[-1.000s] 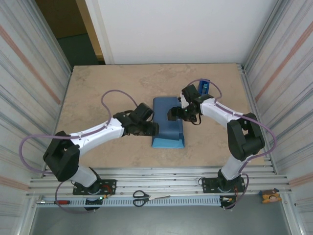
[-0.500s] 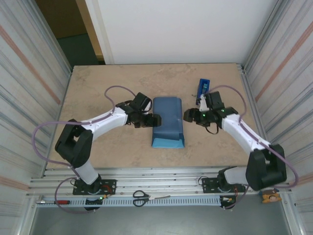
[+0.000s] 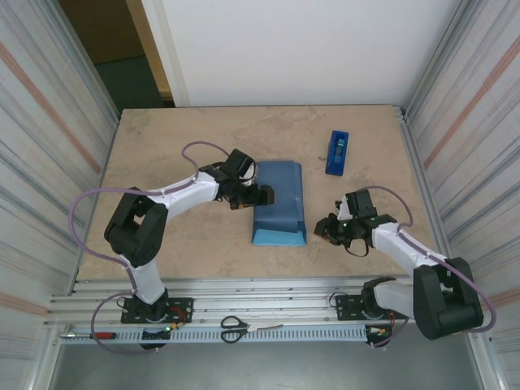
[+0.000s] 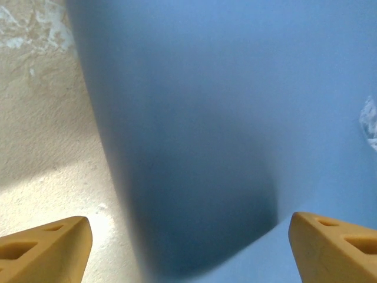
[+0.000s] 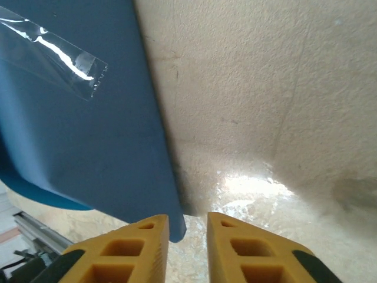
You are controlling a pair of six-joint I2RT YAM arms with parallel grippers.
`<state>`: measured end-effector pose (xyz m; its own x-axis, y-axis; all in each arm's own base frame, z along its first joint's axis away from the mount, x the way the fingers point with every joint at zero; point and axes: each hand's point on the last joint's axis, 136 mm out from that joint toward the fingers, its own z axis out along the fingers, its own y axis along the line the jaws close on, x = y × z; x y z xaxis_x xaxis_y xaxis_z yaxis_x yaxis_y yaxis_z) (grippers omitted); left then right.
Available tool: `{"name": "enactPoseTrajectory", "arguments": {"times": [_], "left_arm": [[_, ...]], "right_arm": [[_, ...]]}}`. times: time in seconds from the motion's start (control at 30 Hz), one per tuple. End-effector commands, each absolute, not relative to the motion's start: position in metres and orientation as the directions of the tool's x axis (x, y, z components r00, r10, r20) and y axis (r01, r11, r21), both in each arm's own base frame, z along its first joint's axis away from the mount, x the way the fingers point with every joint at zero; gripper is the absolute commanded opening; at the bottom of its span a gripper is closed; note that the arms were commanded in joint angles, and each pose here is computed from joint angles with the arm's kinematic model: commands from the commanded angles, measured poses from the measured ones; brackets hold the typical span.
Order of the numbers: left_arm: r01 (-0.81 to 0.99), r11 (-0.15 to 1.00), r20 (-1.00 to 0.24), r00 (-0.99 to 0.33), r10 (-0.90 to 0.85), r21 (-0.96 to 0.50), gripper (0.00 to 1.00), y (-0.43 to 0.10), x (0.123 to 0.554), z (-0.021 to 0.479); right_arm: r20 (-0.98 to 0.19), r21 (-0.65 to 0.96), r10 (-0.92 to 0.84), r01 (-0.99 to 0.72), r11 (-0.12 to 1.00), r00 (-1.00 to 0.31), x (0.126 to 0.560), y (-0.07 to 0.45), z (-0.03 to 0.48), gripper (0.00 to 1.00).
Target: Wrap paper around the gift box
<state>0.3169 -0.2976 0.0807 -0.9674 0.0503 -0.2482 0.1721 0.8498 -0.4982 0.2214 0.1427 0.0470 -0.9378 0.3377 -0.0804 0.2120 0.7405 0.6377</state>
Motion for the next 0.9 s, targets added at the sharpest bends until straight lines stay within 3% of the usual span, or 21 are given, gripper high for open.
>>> {"name": "enactPoseTrajectory", "arguments": {"times": [0.0, 0.1, 0.23, 0.87], "left_arm": [[0.131, 0.833, -0.210, -0.978, 0.018, -0.537, 0.86, -0.303, 0.314, 0.074], [0.115, 0.832, -0.195, -0.981, 0.008, -0.543, 0.84, -0.304, 0.312, 0.071], [0.103, 0.828, -0.183, -0.983, 0.000, -0.551, 0.82, -0.308, 0.309, 0.069], [-0.048, 0.785, -0.128, -0.979, -0.160, -0.618, 0.81, -0.317, 0.306, 0.066]], "right_arm": [[-0.050, 0.677, 0.334, 0.214, 0.704, -0.941, 0.225, 0.151, 0.043, 0.19], [-0.025, 0.693, 0.324, 0.217, 0.687, -0.946, 0.225, 0.156, 0.039, 0.11], [0.000, 0.720, 0.319, 0.221, 0.658, -0.948, 0.227, 0.162, 0.039, 0.07], [0.065, 0.741, 0.346, 0.278, 0.611, -0.936, 0.225, 0.146, 0.034, 0.10]]}}
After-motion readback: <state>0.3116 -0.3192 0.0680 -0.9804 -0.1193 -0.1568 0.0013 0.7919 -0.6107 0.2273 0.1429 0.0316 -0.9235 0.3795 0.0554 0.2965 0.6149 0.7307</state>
